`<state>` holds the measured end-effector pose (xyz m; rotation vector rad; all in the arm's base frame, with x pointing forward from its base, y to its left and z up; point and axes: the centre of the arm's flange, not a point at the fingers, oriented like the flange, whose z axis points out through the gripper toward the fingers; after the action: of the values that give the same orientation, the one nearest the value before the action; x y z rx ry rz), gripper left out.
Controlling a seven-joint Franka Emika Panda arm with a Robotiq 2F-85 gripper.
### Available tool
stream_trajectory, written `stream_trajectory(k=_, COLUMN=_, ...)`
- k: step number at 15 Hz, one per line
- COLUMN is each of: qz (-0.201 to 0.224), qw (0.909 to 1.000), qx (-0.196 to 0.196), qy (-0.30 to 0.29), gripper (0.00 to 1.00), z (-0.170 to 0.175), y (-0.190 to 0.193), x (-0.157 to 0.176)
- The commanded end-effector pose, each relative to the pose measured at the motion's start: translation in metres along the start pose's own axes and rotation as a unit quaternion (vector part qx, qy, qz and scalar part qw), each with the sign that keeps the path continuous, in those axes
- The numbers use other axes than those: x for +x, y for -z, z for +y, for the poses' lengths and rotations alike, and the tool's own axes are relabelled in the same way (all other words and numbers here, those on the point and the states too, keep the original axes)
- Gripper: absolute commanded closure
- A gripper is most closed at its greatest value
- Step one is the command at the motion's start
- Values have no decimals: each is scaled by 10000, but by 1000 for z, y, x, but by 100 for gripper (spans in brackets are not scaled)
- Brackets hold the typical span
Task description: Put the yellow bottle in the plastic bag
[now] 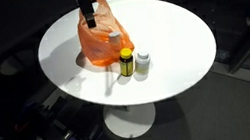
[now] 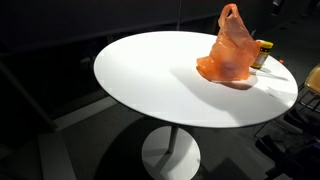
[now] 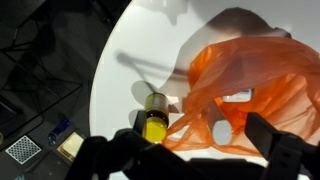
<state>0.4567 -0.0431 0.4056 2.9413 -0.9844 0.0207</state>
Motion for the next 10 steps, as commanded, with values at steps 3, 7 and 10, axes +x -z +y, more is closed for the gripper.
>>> stream_trajectory(k=3, qz=152, qw=9992, qx=-75, qy=-362, gripper=0, z=18, y=-51, x=28)
stream_trajectory(k=7, qz=235, qw=9986, qx=-26, qy=-463, gripper=0, z=32, y=-85, x=47)
stream_trajectory(k=10, qz=255, qw=9984, qx=-36, qy=-511, gripper=0, z=38, y=-103, x=55)
